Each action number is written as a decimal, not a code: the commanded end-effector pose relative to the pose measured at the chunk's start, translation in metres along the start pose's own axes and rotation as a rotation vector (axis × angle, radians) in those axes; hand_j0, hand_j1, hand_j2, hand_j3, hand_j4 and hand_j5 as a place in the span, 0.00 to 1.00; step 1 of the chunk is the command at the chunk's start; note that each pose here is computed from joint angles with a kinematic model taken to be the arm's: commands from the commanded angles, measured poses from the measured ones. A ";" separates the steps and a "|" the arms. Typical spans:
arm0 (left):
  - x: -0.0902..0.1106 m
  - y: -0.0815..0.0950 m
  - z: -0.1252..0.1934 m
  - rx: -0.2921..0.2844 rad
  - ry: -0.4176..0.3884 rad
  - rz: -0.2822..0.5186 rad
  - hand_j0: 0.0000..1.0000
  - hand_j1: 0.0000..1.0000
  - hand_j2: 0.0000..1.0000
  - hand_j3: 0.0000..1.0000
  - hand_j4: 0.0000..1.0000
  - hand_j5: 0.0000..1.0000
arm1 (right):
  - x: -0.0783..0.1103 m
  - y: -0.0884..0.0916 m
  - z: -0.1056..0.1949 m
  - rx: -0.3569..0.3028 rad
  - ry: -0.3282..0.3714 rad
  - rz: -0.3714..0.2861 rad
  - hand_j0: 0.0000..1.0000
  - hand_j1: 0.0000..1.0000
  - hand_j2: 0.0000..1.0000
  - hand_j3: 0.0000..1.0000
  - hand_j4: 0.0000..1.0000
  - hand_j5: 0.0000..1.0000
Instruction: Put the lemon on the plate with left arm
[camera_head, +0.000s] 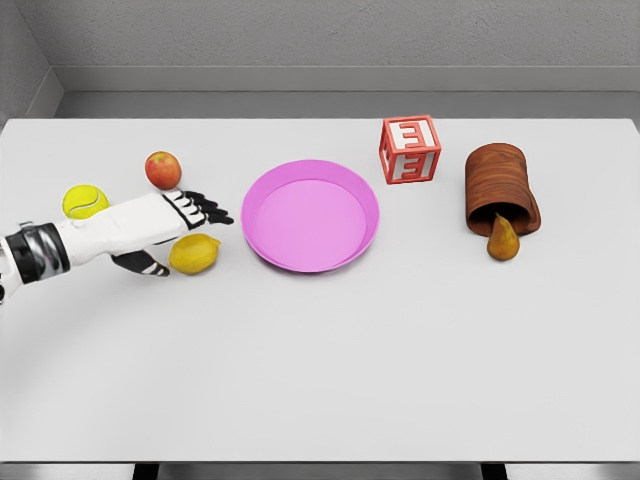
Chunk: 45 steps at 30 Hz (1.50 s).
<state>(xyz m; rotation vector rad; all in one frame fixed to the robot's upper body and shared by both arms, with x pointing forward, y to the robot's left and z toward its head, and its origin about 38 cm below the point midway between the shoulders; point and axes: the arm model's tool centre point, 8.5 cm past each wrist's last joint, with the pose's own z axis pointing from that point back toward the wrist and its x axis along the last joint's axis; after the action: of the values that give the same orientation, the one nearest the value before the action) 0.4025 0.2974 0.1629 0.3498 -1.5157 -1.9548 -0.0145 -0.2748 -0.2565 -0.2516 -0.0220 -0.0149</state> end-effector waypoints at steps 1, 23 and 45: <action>0.007 -0.011 -0.007 -0.020 -0.030 0.032 1.00 1.00 1.00 1.00 1.00 1.00 | 0.000 0.000 0.000 0.000 0.000 -0.001 1.00 1.00 1.00 1.00 1.00 1.00; -0.006 -0.022 -0.014 -0.101 -0.012 0.033 0.81 0.81 0.81 0.81 0.81 0.81 | 0.000 0.000 0.000 0.000 0.000 -0.001 1.00 1.00 1.00 1.00 1.00 1.00; -0.009 -0.007 -0.011 -0.092 -0.012 0.001 0.53 0.53 0.53 0.53 0.53 0.53 | 0.000 0.000 0.000 0.000 0.000 -0.001 1.00 1.00 1.00 1.00 1.00 1.00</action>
<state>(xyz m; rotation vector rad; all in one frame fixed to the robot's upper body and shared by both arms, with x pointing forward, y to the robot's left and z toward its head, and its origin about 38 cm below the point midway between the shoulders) 0.4141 0.2947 0.1528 0.3014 -1.4238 -2.0301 -0.0145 -0.2748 -0.2565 -0.2516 -0.0222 -0.0150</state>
